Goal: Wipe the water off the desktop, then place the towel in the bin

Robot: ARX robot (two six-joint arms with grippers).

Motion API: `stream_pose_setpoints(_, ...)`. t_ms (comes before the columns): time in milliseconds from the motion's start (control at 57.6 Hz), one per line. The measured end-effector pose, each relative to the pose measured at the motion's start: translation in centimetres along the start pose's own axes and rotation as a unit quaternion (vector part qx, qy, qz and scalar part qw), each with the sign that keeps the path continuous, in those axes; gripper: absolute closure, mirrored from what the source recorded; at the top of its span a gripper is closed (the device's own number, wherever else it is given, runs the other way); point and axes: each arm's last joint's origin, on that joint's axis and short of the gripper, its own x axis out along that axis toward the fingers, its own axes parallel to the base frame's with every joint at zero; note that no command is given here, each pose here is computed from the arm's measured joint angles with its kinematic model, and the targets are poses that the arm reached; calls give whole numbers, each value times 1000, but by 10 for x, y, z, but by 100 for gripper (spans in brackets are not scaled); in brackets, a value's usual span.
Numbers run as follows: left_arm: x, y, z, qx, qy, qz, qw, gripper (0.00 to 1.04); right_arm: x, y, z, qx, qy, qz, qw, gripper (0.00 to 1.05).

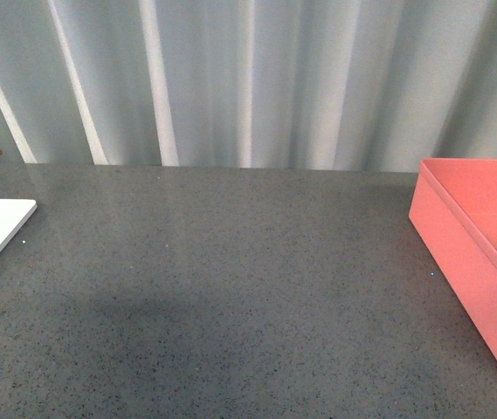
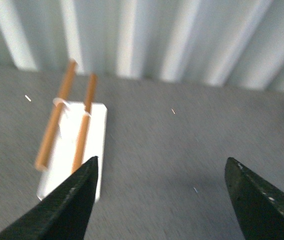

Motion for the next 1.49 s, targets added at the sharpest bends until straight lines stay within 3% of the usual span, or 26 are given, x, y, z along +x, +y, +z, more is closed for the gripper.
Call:
stream_pose_setpoints(122, -10, -22, -13, 45, -118, 40, 991, 48, 2, 2, -1, -1, 2, 5, 1000, 100)
stream_pose_setpoints(434, -15, -54, -44, 33, -126, 38, 991, 102, 2, 3, -1, -1, 2, 5, 1000, 100)
stream_pose_setpoints(938, -24, -84, -70, 31, -132, 33, 990, 101, -1, 14, 2, -7, 3, 9, 1000, 100)
stream_pose_setpoints(1494, -40, -86, -79, 32, -144, 29, 989, 101, 0, 29, 3, -15, 4, 15, 1000, 100)
